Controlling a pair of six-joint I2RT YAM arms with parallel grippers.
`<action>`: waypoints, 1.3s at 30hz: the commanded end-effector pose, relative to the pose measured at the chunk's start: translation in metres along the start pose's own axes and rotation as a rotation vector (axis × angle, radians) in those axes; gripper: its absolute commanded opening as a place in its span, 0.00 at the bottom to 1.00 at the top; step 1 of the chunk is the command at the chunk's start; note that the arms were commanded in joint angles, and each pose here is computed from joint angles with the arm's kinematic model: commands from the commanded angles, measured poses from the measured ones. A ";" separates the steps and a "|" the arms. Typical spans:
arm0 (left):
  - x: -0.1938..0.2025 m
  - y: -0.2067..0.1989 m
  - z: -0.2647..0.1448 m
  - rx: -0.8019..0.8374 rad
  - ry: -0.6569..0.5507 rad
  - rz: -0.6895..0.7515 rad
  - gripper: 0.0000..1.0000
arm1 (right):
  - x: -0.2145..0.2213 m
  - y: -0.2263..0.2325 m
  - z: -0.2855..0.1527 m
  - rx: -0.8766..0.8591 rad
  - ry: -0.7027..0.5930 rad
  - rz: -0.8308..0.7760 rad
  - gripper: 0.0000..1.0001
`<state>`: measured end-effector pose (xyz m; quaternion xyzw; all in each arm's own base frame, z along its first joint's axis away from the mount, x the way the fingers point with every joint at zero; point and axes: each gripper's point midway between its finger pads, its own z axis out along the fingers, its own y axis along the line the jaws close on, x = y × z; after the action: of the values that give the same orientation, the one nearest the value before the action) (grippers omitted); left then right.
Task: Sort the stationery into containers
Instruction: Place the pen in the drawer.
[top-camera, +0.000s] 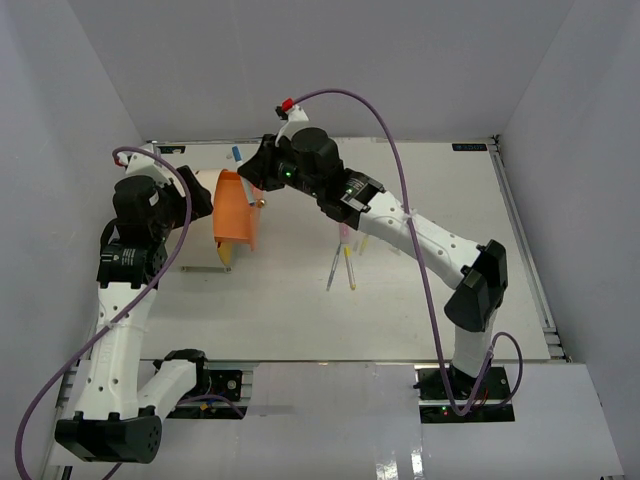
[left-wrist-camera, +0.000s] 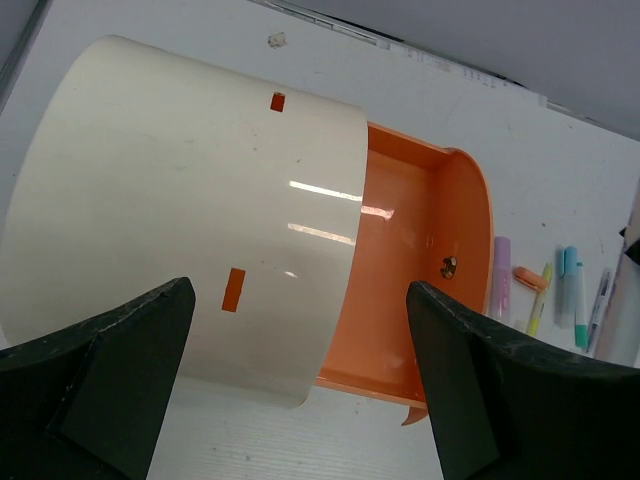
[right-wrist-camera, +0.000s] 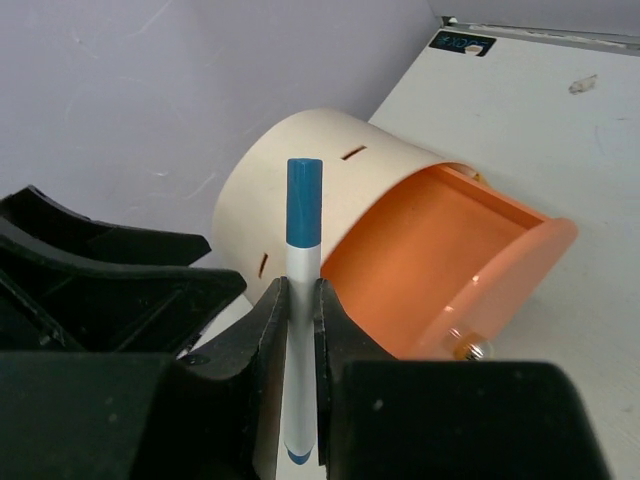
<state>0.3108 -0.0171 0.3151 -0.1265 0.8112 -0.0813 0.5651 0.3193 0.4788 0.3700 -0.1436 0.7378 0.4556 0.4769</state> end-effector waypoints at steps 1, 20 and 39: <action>-0.002 0.003 -0.008 -0.015 -0.027 -0.011 0.98 | -0.026 0.022 0.014 -0.042 -0.100 0.050 0.16; -0.001 0.004 -0.010 -0.017 -0.031 -0.010 0.98 | 0.000 0.000 0.042 0.052 -0.090 -0.004 0.60; 0.003 -0.008 -0.014 0.044 0.014 -0.008 0.98 | 0.083 -0.176 -0.161 0.564 0.153 -0.359 0.72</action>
<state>0.3013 -0.0203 0.3083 -0.1230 0.8169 -0.0890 0.5564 0.3017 0.3018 0.2775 -0.1692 0.7944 0.1783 0.5554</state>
